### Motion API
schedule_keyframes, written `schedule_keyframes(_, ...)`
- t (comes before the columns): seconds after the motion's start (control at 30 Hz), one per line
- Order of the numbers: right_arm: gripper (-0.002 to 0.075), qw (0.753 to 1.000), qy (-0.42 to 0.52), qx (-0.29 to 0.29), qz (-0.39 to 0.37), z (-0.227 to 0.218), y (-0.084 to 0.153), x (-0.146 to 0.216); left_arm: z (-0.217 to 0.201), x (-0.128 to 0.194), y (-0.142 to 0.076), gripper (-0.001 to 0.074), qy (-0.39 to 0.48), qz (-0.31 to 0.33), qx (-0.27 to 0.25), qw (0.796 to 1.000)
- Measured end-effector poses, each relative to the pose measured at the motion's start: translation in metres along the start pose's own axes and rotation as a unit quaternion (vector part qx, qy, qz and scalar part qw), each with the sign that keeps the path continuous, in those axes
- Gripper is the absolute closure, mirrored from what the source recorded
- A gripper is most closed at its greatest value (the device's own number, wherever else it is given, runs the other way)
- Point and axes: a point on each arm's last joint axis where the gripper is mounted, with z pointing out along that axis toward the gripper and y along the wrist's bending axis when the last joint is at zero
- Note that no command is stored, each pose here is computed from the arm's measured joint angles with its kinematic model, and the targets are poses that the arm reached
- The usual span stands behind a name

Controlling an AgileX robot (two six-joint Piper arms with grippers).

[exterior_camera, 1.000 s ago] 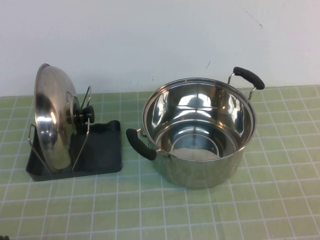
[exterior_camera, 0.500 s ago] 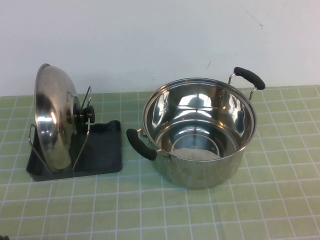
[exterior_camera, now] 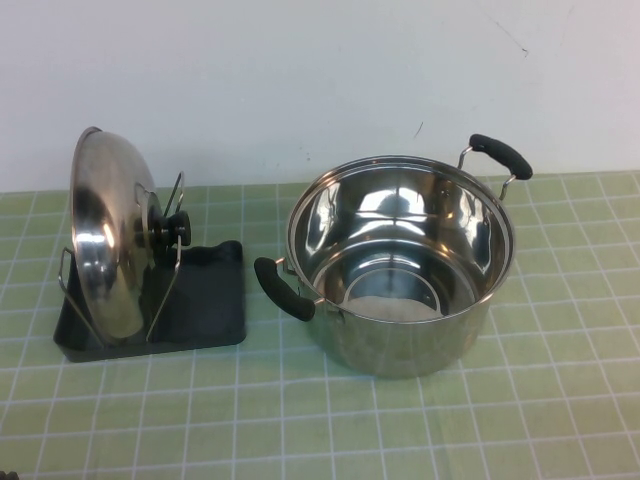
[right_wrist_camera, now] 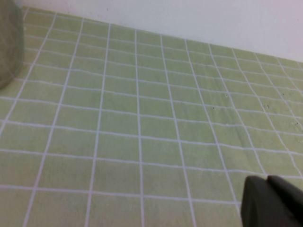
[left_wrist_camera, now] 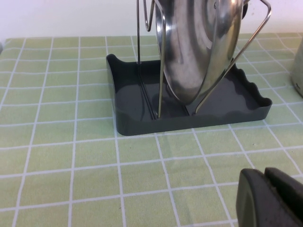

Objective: Put pot lid on rack

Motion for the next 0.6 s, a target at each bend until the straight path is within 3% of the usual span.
schedule_keyframes(0.6, 0.0727, 0.999, -0.001, -0.013, 0.041, 0.0000, 0.0014, -0.0001, -0.0001, -0.0001, 0.0000, 0.0736, -0.001, -0.001, 0.000, 1.000)
